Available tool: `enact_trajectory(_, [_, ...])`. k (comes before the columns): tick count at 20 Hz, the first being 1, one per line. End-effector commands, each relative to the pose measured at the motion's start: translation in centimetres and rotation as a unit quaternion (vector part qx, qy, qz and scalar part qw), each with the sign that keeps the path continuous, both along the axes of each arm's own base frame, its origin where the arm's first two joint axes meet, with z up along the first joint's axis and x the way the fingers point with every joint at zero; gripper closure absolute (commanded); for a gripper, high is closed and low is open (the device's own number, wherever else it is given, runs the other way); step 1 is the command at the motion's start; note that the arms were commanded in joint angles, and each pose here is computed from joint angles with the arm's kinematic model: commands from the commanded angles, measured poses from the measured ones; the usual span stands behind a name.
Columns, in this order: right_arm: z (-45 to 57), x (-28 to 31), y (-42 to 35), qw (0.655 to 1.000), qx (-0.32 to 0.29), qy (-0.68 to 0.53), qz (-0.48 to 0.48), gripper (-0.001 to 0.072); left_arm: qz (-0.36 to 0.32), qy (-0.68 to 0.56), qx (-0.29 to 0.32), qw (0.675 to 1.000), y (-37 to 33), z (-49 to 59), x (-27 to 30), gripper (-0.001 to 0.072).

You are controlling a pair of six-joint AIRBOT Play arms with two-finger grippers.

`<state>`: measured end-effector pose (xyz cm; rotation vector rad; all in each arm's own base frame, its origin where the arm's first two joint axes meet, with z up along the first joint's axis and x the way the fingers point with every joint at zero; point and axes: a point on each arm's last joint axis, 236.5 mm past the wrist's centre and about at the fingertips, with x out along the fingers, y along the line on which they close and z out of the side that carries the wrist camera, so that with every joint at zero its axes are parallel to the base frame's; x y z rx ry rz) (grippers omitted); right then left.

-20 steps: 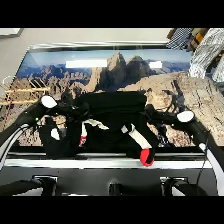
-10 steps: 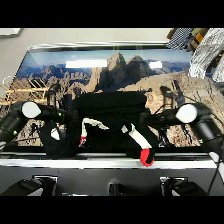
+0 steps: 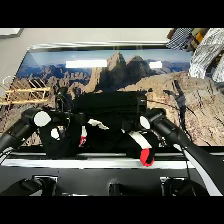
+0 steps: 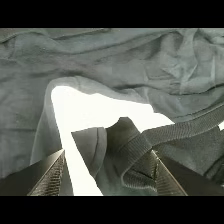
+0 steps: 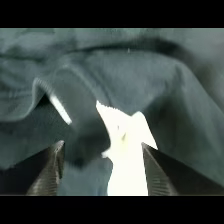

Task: Fold the clothes and pants, and hang the long-sleeved shirts on hangers.

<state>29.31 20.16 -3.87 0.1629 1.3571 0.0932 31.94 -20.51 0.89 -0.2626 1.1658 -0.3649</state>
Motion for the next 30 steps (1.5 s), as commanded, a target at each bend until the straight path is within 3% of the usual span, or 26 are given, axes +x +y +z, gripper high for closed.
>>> enact_trajectory(1, [-2.4,0.6,0.0,1.0,-0.021,0.007,-0.009,0.0381,-0.012,0.002,0.005,1.0,-0.8,-0.9,-0.1,0.0088])
enact_trajectory(3, [-2.3,0.4,-0.3,1.0,-0.028,0.011,-0.008,0.0673,-0.042,0.006,0.015,0.999,-2.0,-1.8,-0.9,0.0088])
enact_trajectory(12, [-0.2,-0.7,-1.0,0.999,-0.025,0.013,-0.019,0.0672,-0.13,0.024,0.044,0.99,-6.9,-6.2,-3.9,0.0089])
enact_trajectory(18, [0.5,-1.1,-0.1,1.0,0.0,0.018,-0.025,0.0672,-0.154,0.018,0.117,0.981,-4.7,-9.3,-2.9,0.0091])
enact_trajectory(21, [1.4,-1.1,-0.1,1.0,0.007,0.008,-0.025,0.0672,-0.13,0.024,0.131,0.983,-4.0,-10.4,-2.3,0.0119])
enact_trajectory(22, [1.7,-1.1,-0.1,1.0,0.01,0.004,-0.026,0.0672,-0.119,0.029,0.128,0.984,-4.1,-10.6,-2.3,0.0337])
enact_trajectory(23, [2.0,-1.2,-0.1,0.999,0.014,0.004,-0.03,0.0672,-0.108,0.036,0.122,0.986,-4.2,-10.7,-2.4,0.0674])
enact_trajectory(27, [3.8,-1.6,-1.0,0.999,0.012,0.002,-0.044,0.0673,-0.095,0.038,0.111,0.989,-4.1,-7.5,-1.3,0.0678])
enact_trajectory(30, [9.0,1.9,-2.2,0.997,0.034,-0.043,-0.062,0.0673,-0.06,0.013,0.091,0.994,-2.3,-0.3,1.5,0.0678])
